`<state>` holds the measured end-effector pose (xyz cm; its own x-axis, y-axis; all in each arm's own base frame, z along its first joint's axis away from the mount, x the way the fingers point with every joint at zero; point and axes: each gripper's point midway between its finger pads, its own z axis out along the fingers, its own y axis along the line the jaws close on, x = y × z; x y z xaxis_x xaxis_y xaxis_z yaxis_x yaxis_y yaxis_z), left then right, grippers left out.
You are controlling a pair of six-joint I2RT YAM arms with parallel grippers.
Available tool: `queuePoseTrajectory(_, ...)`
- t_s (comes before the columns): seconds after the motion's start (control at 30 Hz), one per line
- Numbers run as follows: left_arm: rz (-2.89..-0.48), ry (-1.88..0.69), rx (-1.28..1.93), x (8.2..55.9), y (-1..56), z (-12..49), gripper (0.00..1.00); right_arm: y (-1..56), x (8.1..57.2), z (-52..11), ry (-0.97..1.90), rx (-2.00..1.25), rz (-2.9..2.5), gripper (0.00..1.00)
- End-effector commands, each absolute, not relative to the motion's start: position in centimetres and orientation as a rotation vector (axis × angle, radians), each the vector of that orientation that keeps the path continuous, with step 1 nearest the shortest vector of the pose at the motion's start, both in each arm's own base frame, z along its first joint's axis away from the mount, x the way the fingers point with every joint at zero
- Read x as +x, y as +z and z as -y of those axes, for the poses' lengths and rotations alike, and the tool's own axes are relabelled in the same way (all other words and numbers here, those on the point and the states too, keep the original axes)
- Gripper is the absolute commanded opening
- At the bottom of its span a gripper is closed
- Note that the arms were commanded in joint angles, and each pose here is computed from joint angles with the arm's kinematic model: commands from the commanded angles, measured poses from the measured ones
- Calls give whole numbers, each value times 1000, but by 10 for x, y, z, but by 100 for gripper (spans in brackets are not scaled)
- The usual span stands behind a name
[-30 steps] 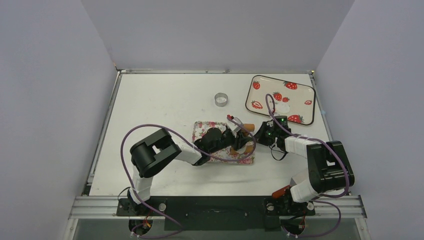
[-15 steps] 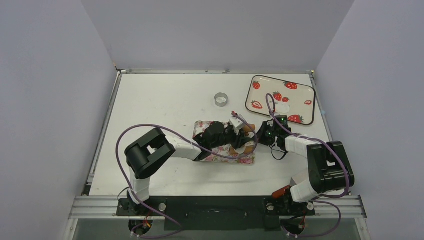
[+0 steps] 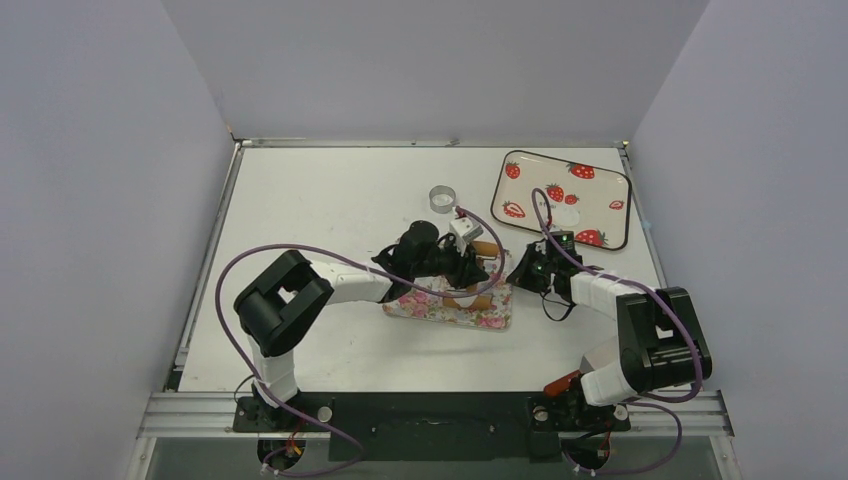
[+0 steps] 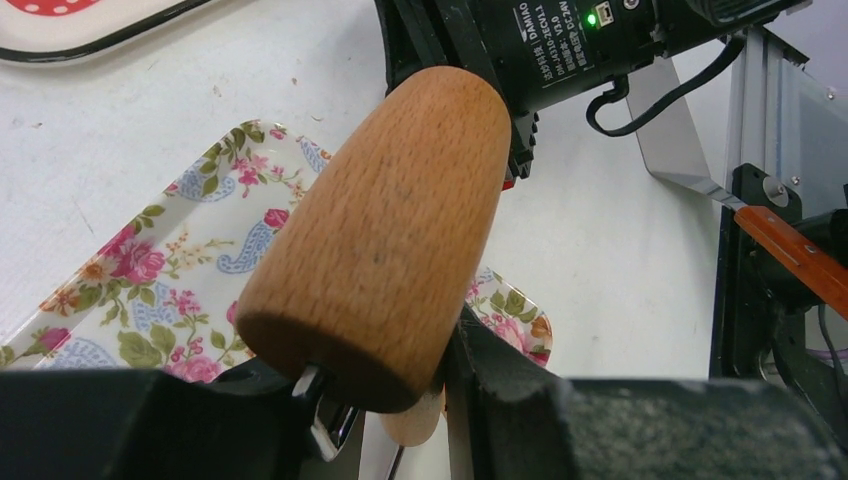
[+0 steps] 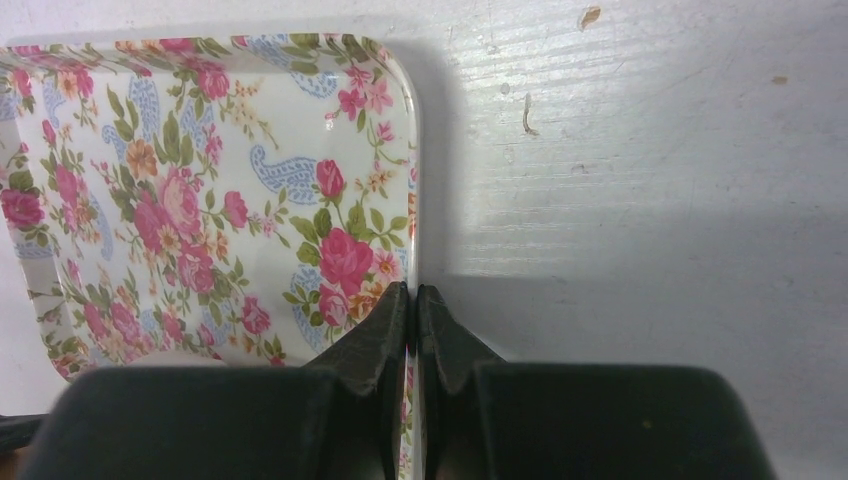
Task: Roll out the dumpling wrappers from the dough
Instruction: Flatten out the dough on the work surface.
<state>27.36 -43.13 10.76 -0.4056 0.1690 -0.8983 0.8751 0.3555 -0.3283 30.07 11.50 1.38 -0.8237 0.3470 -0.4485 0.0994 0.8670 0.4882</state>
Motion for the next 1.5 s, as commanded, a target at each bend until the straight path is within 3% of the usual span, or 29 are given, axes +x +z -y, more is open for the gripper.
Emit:
queuePoseTrajectory(0.0, -1821, -1157, 890, 275, 120, 428, 0, 32, 313, -117, 587, 301, -2450, 0)
queuePoseTrajectory(0.27, -1815, -1245, 707, 320, 145, 412, 0, 33, 311, -123, 597, 279, -2477, 0)
queuePoseTrajectory(0.5, -1720, -864, 781, 362, 112, 384, 0, 35, 311, -125, 600, 274, -2470, 0)
queuePoseTrajectory(0.77, -1613, -984, 898, 346, 143, 407, 0, 36, 313, -125, 599, 271, -2469, 0)
queuePoseTrajectory(1.0, -1639, -737, 900, 365, 123, 396, 0, 46, 316, -129, 599, 243, -2449, 0)
queuePoseTrajectory(1.13, -1655, -743, 893, 361, 119, 395, 0, 48, 319, -132, 606, 236, -2439, 0)
queuePoseTrajectory(1.47, -1685, -816, 800, 354, 130, 408, 0, 75, 333, -135, 621, 209, -2368, 35)
